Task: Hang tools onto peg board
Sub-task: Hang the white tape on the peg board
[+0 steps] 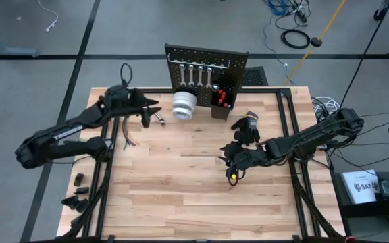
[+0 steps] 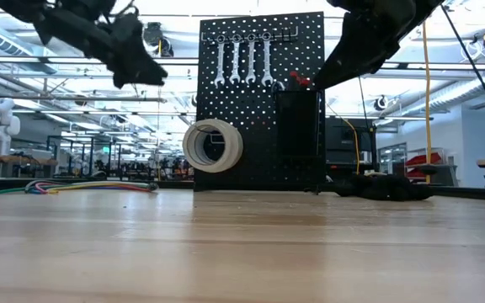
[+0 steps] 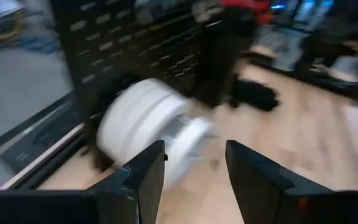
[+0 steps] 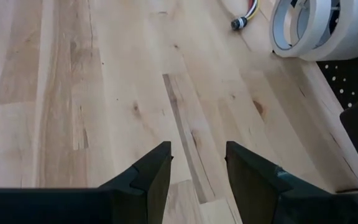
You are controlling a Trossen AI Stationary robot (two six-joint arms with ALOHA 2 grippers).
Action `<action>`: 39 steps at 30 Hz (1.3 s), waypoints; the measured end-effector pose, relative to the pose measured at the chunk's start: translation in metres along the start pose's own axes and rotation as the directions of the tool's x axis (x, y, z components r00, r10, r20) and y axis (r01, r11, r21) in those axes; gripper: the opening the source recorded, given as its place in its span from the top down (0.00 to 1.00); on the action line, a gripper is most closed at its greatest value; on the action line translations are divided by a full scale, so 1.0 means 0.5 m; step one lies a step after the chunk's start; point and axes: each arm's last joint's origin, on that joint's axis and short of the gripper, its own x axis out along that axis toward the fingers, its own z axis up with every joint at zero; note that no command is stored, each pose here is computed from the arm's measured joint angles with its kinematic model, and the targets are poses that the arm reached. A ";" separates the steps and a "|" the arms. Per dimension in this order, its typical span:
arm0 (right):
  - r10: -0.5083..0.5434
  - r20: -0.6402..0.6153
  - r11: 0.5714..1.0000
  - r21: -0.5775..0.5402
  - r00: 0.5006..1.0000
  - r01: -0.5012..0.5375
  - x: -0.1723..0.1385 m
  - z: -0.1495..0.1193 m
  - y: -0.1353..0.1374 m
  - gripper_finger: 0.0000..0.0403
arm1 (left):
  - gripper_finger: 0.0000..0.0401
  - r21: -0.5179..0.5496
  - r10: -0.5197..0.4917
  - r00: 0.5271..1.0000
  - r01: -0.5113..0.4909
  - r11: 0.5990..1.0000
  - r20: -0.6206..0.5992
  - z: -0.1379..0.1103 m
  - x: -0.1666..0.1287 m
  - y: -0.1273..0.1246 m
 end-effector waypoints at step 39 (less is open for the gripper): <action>-0.011 -0.002 1.000 -0.009 1.000 0.011 -0.001 0.000 -0.002 0.64 | 0.59 0.143 0.048 0.998 -0.042 0.989 -0.039 -0.057 0.209 -0.028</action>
